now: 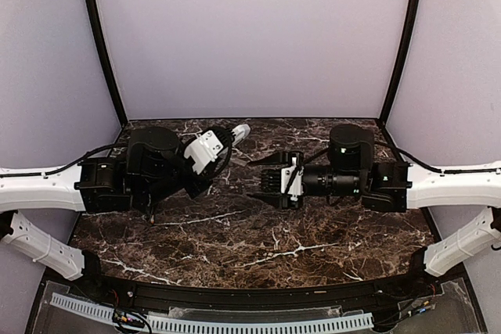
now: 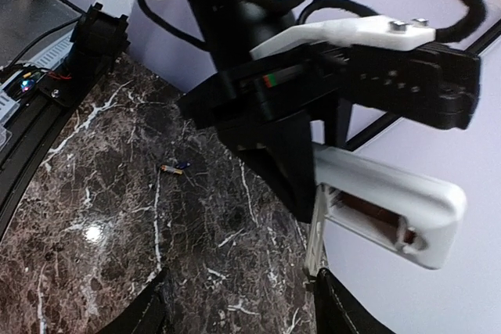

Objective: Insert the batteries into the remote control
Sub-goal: Remove the battery cover from the remote control.

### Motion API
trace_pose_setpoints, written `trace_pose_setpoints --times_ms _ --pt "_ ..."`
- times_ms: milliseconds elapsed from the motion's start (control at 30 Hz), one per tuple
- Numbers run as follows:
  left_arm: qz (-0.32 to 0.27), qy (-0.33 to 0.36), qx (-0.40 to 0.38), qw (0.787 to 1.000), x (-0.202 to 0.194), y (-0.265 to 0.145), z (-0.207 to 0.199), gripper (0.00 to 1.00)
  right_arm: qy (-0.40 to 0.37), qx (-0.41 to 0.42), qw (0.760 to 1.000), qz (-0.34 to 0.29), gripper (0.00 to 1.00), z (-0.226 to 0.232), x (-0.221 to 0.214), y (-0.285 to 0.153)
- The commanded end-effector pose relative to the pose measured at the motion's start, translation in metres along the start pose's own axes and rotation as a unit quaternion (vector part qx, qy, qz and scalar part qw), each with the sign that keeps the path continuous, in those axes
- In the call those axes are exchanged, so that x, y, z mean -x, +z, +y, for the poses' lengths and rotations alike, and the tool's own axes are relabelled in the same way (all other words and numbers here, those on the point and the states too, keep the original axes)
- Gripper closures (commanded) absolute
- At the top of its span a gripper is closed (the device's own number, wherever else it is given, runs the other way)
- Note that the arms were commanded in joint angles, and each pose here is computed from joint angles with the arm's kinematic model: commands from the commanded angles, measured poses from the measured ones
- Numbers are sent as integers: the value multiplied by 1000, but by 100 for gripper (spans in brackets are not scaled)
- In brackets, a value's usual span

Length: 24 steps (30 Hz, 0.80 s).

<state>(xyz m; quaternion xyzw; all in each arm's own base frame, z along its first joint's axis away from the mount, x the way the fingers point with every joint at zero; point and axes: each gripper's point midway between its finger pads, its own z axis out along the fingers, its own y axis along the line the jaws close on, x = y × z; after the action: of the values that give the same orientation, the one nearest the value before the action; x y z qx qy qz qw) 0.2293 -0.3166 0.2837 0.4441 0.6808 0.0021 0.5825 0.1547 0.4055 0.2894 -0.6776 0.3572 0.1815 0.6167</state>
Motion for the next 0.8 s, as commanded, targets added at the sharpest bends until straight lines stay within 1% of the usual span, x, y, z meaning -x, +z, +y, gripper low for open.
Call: trace_pose_setpoints --times_ms 0,133,333,467,567,667,767 --pt "-3 -7 33 999 9 9 9 100 33 34 999 26 42 30 -16 -5" --pt "22 -1 23 999 -6 21 -1 100 47 11 998 44 41 26 -23 -13" --pt "73 -23 -5 997 -37 44 -20 100 82 -19 993 83 38 25 -42 -26" --pt "100 -53 -35 993 -52 53 -35 100 119 -35 989 84 37 24 -43 -36" --pt "98 -88 -77 988 -51 53 -46 100 140 -43 987 68 36 17 -31 -45" --pt "87 -112 -115 983 -45 45 -54 100 163 -52 984 47 31 5 -14 -55" --pt "65 -129 -170 975 -34 31 -66 100 223 -61 972 40 26 -12 -2 -60"
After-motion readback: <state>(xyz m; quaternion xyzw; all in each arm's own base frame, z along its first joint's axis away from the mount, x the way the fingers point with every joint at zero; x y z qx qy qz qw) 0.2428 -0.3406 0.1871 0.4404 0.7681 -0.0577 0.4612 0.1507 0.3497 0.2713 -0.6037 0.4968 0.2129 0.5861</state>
